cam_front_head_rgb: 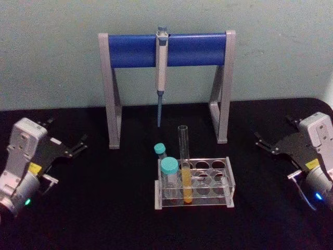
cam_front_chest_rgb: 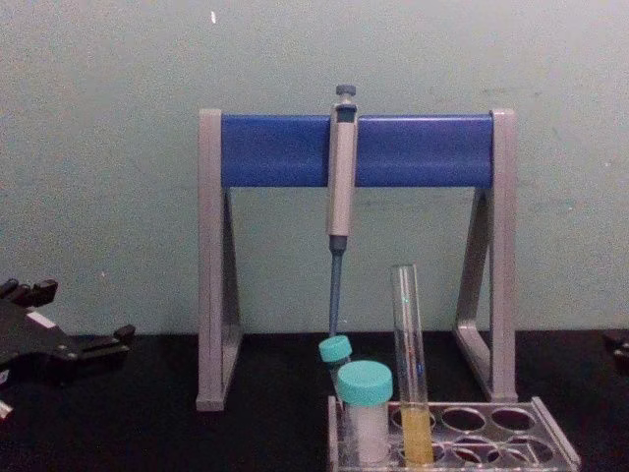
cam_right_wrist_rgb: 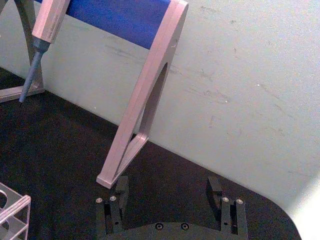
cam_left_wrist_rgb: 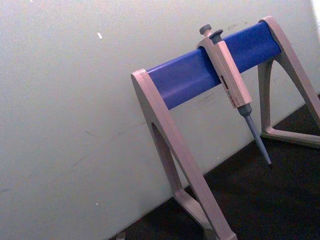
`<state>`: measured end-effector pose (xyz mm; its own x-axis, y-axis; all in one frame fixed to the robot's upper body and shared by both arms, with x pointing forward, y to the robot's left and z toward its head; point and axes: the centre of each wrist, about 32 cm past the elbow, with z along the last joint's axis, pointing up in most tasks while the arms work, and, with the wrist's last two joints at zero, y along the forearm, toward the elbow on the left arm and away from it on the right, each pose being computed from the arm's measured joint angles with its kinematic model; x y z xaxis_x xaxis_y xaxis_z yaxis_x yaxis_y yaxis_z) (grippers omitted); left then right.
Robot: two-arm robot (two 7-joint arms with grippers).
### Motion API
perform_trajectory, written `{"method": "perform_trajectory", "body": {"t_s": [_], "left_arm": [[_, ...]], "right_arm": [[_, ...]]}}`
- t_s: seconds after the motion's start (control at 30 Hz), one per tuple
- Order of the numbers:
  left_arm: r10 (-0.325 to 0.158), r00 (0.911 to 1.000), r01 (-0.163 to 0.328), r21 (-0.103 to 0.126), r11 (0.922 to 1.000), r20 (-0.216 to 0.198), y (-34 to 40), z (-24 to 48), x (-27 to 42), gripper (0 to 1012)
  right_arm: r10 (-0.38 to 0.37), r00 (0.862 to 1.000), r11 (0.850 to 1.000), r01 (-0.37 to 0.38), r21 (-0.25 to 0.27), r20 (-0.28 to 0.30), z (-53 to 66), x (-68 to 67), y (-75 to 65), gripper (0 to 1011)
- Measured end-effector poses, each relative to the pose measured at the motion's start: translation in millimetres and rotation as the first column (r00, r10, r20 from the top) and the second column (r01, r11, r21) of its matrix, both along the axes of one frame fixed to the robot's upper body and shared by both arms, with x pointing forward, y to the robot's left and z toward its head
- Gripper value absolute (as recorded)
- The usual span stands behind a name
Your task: Pick up the test tube from the test tube rack, shake it, then place it back into the test tube rack.
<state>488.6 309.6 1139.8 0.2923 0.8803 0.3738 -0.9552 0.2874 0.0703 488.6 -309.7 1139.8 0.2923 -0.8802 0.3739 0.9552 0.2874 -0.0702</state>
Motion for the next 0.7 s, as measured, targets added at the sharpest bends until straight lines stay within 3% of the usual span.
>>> {"method": "perform_trajectory", "body": {"t_s": [0.7], "left_arm": [[0.000, 1.0000, 0.000, 0.000, 1.0000, 0.000, 0.0, 0.0, 0.0, 1001]], "right_arm": [[0.000, 1.000, 1.000, 0.000, 0.000, 0.000, 0.0, 0.0, 0.0, 1000]]}}
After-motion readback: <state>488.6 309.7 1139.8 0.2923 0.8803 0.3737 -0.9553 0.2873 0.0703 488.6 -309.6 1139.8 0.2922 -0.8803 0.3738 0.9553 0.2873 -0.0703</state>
